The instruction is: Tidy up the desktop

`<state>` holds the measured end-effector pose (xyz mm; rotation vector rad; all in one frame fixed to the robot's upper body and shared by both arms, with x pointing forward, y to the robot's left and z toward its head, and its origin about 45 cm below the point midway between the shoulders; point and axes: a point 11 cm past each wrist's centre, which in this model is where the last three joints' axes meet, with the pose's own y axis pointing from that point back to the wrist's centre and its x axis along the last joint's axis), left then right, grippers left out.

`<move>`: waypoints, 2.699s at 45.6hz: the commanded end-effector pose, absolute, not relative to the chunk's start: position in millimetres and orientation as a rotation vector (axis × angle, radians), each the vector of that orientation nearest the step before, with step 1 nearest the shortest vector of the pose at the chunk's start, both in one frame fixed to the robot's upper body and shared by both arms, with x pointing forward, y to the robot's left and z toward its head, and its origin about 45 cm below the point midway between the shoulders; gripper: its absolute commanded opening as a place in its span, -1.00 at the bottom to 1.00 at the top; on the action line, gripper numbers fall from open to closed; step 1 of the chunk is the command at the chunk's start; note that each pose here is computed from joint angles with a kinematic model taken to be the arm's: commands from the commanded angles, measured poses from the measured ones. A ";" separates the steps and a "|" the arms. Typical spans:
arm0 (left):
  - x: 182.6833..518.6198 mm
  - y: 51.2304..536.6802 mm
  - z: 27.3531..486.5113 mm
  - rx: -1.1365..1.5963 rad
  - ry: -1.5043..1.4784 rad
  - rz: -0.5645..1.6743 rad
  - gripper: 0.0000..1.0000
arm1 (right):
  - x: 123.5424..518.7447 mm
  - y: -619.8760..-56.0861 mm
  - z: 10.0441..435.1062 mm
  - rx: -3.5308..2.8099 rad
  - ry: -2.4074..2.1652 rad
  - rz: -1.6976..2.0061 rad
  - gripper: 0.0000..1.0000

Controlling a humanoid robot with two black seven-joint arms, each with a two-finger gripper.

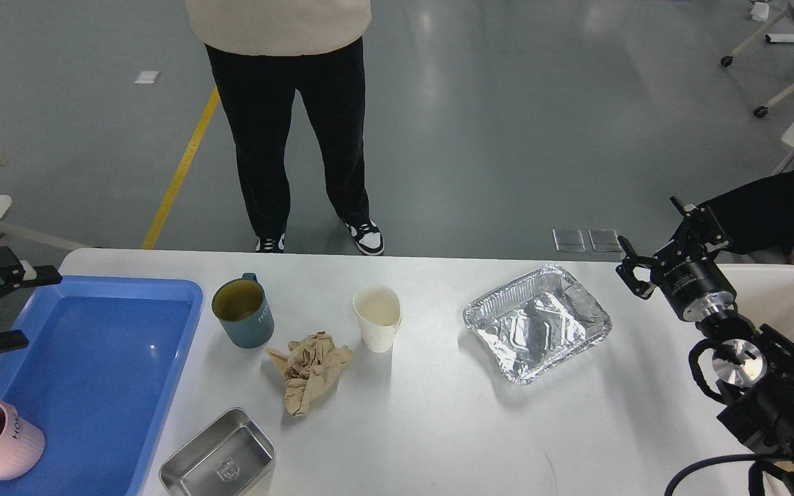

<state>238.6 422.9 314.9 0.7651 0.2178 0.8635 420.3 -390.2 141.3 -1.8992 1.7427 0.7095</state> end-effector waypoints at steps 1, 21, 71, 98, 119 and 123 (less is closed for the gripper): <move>235.8 425.5 318.9 0.779 0.218 0.851 1.00 | 418.4 -391.1 139.2 -1.901 1.747 0.714 1.00; 245.4 426.6 313.8 0.809 0.184 0.869 1.00 | 418.1 -388.3 137.4 -1.899 1.742 0.721 1.00; 360.6 295.7 96.9 1.107 0.175 0.940 0.25 | 417.6 -386.5 137.8 -1.908 1.725 0.721 1.00; 356.8 287.6 78.8 1.161 0.190 0.914 -1.00 | 416.4 -384.4 135.6 -1.906 1.720 0.728 1.00; 364.2 277.6 116.1 1.160 0.151 0.778 -1.00 | 418.2 -382.8 138.0 -1.909 1.713 0.723 1.00; 362.1 297.7 147.9 1.180 0.113 0.700 -1.00 | 419.3 -381.5 139.6 -1.913 1.704 0.720 1.00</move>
